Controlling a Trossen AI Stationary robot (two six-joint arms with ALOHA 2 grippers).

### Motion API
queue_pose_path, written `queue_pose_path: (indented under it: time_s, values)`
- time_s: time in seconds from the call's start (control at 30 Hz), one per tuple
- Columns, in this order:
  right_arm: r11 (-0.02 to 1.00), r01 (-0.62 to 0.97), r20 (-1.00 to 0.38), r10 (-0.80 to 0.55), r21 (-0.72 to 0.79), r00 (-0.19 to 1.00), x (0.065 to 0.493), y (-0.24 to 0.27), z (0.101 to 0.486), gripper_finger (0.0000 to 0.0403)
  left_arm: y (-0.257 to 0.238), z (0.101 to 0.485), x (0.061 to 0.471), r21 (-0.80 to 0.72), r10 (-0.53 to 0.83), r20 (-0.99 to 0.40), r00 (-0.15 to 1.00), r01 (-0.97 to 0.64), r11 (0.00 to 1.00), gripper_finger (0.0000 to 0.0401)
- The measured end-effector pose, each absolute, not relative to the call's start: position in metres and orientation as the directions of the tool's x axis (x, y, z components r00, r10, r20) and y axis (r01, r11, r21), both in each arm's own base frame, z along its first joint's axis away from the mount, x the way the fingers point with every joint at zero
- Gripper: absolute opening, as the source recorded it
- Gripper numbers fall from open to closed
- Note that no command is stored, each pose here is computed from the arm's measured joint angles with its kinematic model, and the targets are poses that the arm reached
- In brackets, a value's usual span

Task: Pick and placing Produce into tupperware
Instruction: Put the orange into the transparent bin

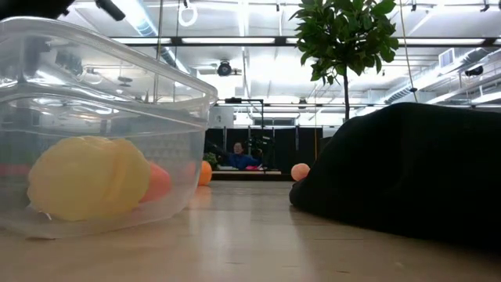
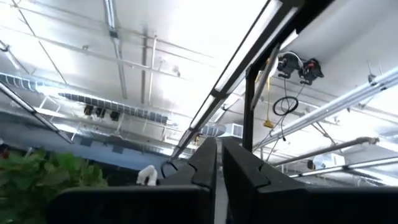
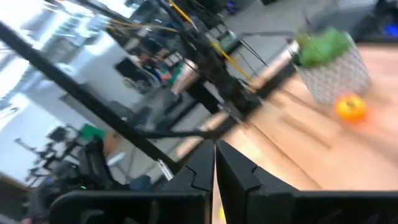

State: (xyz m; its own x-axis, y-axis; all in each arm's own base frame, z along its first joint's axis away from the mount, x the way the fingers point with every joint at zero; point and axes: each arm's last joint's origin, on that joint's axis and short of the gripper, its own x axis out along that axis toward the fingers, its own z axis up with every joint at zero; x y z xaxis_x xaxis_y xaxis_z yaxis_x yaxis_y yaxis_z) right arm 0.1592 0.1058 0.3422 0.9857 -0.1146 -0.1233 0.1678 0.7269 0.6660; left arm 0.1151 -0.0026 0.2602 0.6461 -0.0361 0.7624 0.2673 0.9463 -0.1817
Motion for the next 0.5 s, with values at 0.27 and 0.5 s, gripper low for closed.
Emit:
queue_pose_path:
  time_s: [0.27, 0.5]
  values:
    - [0.658, 0.350, -0.249, -0.246, 0.667, 0.937, 0.223, 0.124, 0.286, 0.0023, -0.001, 0.256, 0.103, -0.228, -0.028, 0.720, 0.694, 0.274, 0.934, 0.0025]
    - [0.687, 0.356, -0.280, -0.226, 0.633, 0.933, 0.285, 0.103, 0.252, 0.0023, -0.001, 0.255, 0.103, -0.256, -0.029, 0.710, 0.704, 0.295, 0.921, 0.0031]
